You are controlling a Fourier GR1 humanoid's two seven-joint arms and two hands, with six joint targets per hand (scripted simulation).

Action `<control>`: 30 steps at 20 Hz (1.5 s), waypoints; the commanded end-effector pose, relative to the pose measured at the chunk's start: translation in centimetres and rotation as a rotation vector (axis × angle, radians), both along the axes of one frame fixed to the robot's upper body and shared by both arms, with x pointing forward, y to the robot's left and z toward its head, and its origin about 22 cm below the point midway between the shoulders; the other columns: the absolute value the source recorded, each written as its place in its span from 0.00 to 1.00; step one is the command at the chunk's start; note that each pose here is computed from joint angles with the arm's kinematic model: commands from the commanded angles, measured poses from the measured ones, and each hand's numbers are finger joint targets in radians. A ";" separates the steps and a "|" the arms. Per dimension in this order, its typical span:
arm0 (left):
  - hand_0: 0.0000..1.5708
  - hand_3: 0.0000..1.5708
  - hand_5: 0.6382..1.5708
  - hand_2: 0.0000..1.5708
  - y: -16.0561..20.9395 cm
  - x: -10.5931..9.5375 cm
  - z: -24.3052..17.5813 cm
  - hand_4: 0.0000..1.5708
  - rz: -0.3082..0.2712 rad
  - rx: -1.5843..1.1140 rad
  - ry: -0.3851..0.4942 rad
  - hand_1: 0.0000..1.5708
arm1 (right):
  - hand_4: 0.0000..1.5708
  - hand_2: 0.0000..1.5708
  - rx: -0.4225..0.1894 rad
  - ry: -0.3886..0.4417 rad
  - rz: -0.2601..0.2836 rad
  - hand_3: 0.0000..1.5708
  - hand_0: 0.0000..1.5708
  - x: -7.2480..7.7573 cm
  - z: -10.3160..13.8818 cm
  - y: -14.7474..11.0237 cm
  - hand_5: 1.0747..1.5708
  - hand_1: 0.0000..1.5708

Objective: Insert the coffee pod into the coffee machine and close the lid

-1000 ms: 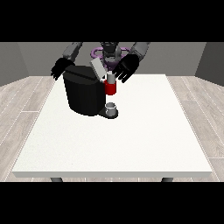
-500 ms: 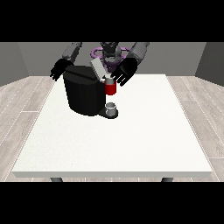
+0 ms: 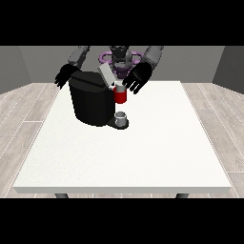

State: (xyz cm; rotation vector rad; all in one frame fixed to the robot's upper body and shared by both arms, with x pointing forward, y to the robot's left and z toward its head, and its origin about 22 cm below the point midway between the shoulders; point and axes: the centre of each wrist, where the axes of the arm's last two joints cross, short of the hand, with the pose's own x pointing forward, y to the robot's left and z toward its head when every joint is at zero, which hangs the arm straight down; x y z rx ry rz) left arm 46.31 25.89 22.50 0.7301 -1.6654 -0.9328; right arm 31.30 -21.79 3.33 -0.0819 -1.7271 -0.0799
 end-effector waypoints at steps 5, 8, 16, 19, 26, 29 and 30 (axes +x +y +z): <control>0.68 0.59 1.00 0.71 1.3 0.0 1.6 0.24 0.022 0.000 -0.029 0.68 | 0.28 0.00 0.002 -0.018 0.031 0.00 0.00 0.7 2.2 0.6 1.00 0.00; 0.36 0.41 1.00 0.52 -1.9 0.1 -0.2 0.15 -0.061 0.102 0.003 0.36 | 0.29 0.00 0.011 -0.035 0.011 0.00 0.00 0.9 0.4 0.4 1.00 0.00; 0.00 0.00 1.00 0.00 0.3 -0.2 0.7 0.00 -0.048 0.160 0.038 0.00 | 0.27 0.00 0.004 0.018 -0.011 0.00 0.00 0.4 -0.5 -0.8 1.00 0.00; 0.00 0.00 1.00 0.00 0.7 -0.2 -1.5 0.00 -0.033 0.131 0.049 0.00 | 0.22 0.00 -0.019 0.040 -0.011 0.00 0.00 -0.9 -1.3 0.2 1.00 0.00; 0.00 0.00 1.00 0.00 -0.2 -0.4 -0.9 0.00 -0.078 0.132 0.048 0.00 | 0.24 0.00 0.011 0.044 -0.080 0.00 0.00 -0.4 -3.0 -1.5 1.00 0.00; 0.00 0.00 1.00 0.00 -1.9 -0.7 -5.0 0.00 -0.059 0.124 0.092 0.00 | 0.26 0.00 0.028 0.101 -0.057 0.00 0.00 -1.1 -3.5 -0.1 1.00 0.00; 0.00 0.00 1.00 0.00 -1.1 -0.4 -1.8 0.00 -0.069 0.070 0.080 0.00 | 0.23 0.00 0.019 0.106 -0.086 0.00 0.00 -0.6 -3.6 -2.1 1.00 0.00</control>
